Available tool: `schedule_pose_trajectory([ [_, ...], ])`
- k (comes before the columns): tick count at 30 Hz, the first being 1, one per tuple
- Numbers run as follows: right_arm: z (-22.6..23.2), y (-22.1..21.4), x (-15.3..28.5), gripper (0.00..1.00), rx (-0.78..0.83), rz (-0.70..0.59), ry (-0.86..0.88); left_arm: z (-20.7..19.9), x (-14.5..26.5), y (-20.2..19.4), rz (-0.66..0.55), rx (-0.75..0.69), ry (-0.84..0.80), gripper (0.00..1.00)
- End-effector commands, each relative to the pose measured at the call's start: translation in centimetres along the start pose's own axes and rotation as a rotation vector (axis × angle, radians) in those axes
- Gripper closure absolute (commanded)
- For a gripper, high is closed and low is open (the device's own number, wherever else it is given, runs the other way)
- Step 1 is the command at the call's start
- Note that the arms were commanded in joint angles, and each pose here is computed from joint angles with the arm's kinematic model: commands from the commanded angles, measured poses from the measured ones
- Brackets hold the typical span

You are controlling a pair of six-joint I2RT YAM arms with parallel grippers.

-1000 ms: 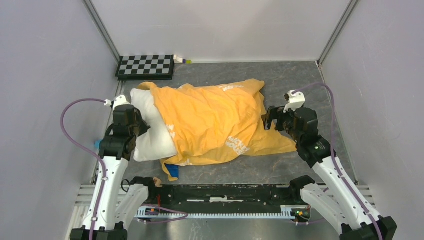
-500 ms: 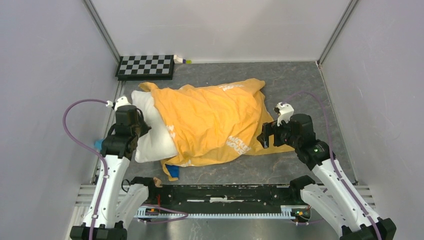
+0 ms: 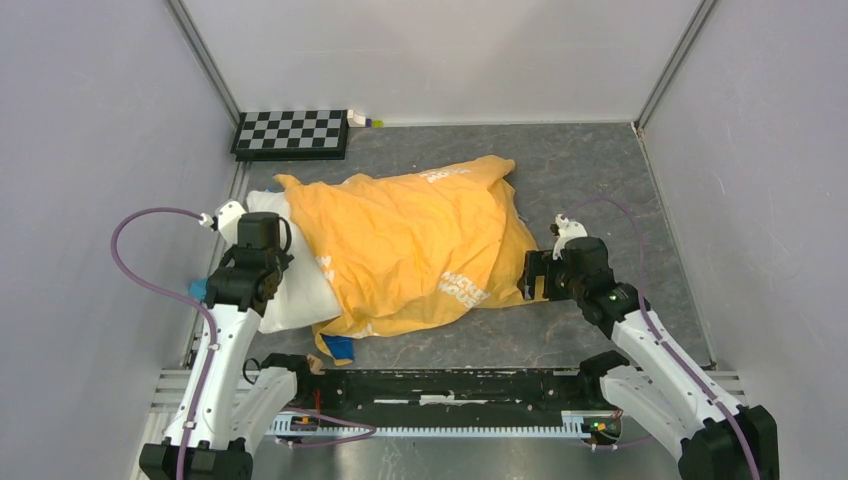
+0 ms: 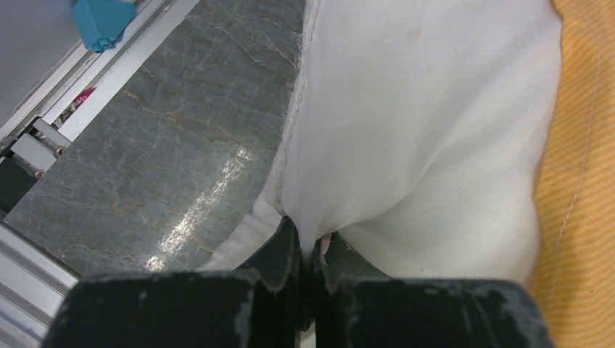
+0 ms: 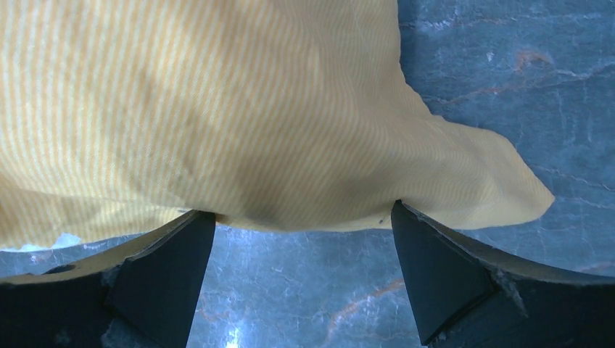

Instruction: Remove the pillowcase from the pillow

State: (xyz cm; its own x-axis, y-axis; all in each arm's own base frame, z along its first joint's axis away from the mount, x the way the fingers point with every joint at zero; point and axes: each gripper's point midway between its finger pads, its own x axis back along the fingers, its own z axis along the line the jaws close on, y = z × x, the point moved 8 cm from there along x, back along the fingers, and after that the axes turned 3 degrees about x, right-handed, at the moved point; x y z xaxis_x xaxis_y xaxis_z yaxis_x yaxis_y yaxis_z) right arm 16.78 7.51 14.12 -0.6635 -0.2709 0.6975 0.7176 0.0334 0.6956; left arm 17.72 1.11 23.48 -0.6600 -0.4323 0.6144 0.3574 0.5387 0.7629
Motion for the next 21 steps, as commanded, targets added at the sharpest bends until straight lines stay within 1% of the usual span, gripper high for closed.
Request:
schedule_pose_trajectory([
  [1,1.1,1.5,-1.2,0.02,0.023,-0.124,0.113,0.6,0.3,2.6,-0.17,0.09,0.1,0.96],
  [3,0.9,1.4,-1.7,0.02,0.058,-0.119,0.116,1.3,0.4,2.9,-0.206,0.117,0.164,0.96],
  [6,0.6,1.2,-2.9,0.02,0.061,-0.056,0.081,2.1,0.7,3.4,-0.252,0.154,0.249,0.96],
  [8,1.1,1.1,-3.6,0.02,0.059,-0.032,0.129,2.1,0.7,3.4,-0.251,0.161,0.254,0.96],
  [10,1.5,1.0,-4.2,0.02,0.045,-0.051,0.171,1.9,0.6,3.1,-0.231,0.163,0.239,0.96],
  [11,1.6,1.0,-4.3,0.04,0.037,-0.064,0.19,1.9,0.5,3.0,-0.223,0.159,0.236,0.96],
  [12,1.7,1.2,-4.4,0.1,0.027,-0.079,0.194,1.9,0.5,2.9,-0.218,0.154,0.234,0.96],
  [13,1.7,1.3,-4.4,0.26,0.022,-0.085,0.187,1.9,0.4,2.9,-0.216,0.148,0.238,0.96],
  [15,1.3,1.8,-4.3,0.63,0.017,-0.104,0.137,1.9,0.3,2.8,-0.215,0.142,0.243,0.96],
  [16,0.9,2.0,-4.2,0.74,0.014,-0.109,0.095,1.9,0.4,2.8,-0.218,0.143,0.245,0.96],
  [17,0.6,2.3,-4.0,0.83,0.011,-0.116,0.053,2.1,0.4,2.9,-0.223,0.146,0.252,0.96],
  [19,-0.3,2.8,-3.6,0.89,0.004,-0.133,-0.054,2.4,0.6,3.1,-0.245,0.159,0.276,0.96],
  [21,-1.7,3.4,-3.0,0.91,-0.033,-0.161,-0.205,2.7,0.8,3.3,-0.265,0.169,0.306,0.96],
])
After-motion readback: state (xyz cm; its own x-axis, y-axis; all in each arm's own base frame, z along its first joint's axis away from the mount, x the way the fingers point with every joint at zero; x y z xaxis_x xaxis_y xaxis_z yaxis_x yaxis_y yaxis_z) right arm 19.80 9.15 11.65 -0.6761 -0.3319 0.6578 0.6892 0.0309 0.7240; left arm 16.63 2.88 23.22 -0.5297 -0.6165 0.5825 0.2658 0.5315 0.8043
